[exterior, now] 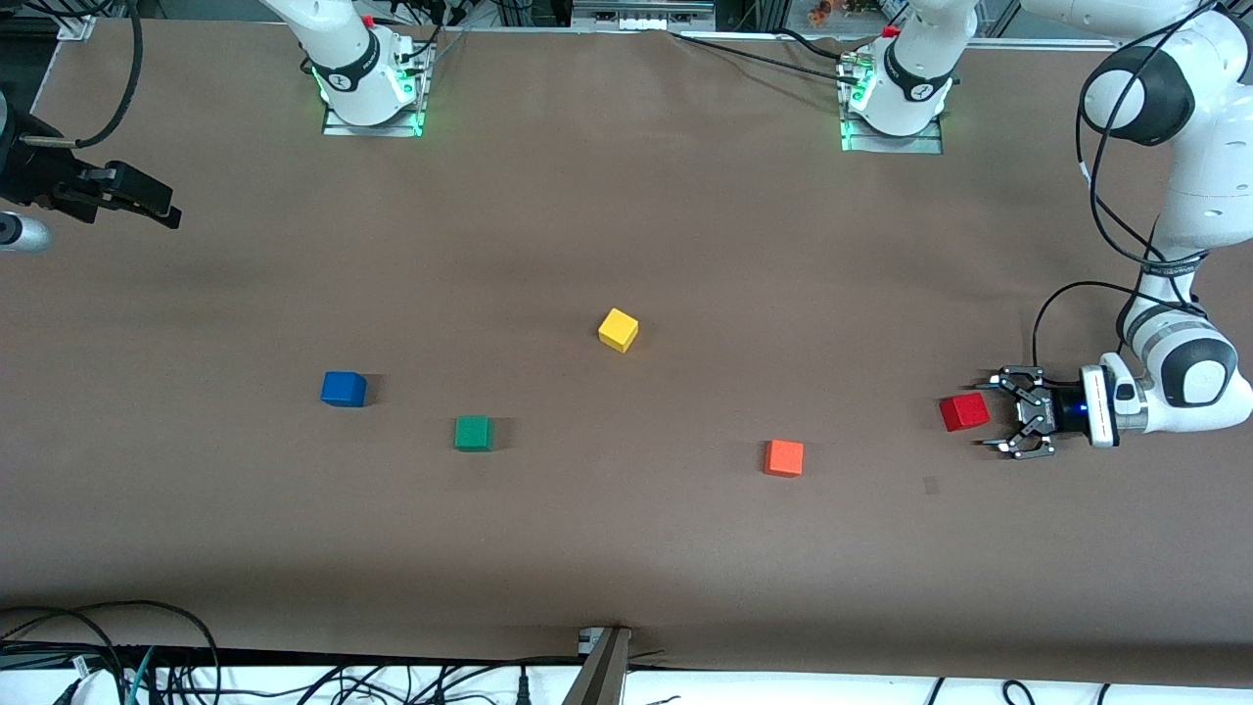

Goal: Pass red block to right arm, stack on blue
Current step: 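Lower the left gripper onto the red cube and close it, then lift the red cube with the left gripper while the right gripper approaches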

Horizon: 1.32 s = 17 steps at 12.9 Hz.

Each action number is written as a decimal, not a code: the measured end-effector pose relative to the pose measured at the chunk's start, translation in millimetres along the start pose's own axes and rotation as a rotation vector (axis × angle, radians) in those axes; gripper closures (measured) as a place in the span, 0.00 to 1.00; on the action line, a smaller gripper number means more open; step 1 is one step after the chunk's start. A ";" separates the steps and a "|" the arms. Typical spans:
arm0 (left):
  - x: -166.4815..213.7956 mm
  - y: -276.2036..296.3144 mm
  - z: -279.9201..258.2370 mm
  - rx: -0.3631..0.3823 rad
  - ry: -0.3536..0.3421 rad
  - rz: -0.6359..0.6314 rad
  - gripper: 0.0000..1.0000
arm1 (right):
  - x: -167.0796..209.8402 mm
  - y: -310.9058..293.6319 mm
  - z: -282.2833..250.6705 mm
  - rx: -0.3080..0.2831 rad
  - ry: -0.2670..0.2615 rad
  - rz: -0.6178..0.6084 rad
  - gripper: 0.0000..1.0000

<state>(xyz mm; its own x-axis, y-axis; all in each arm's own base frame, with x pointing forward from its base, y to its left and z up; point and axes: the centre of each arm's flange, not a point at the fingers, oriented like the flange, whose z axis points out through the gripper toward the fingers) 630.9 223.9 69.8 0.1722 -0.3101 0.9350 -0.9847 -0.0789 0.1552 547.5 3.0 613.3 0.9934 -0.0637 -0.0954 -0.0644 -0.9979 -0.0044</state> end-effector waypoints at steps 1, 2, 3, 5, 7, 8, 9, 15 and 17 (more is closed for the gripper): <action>-0.5 0.2 0.7 0.000 0.003 0.000 0.00 | -0.1 0.0 0.1 0.000 -0.001 0.000 0.00; -1.1 0.4 1.1 -0.001 0.004 0.000 0.00 | -0.2 0.0 0.2 0.000 -0.002 0.000 0.00; -1.4 0.5 1.4 -0.001 0.005 0.001 0.00 | -0.3 0.0 0.2 0.000 -0.002 0.000 0.00; -2.0 0.7 1.7 -0.001 0.005 0.002 0.07 | -0.3 0.0 0.2 0.000 -0.003 0.000 0.00; -2.2 0.7 1.8 -0.001 0.005 0.005 0.16 | -0.3 0.0 0.3 0.000 -0.003 0.000 0.00; -2.1 0.7 1.9 -0.002 0.005 0.007 0.30 | -0.3 0.0 0.3 0.000 -0.003 0.000 0.00; -1.7 0.4 2.5 -0.002 0.006 0.016 0.42 | -0.3 0.0 0.3 0.000 -0.003 0.000 0.00; 7.6 -4.9 7.4 -0.005 0.015 0.089 0.44 | -0.4 0.0 0.3 0.000 -0.004 -0.001 0.00; 36.4 -16.5 25.4 -0.021 0.060 0.142 0.44 | -5.5 -5.7 5.9 -0.005 -0.054 -0.013 0.00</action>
<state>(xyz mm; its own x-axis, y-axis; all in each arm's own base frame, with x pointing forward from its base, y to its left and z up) 654.1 189.9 93.2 0.0302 -0.2591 0.9654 -0.9995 -0.0183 0.0264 541.8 9.1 608.0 0.9875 -0.0504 -0.1495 -0.0510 -0.9987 -0.0007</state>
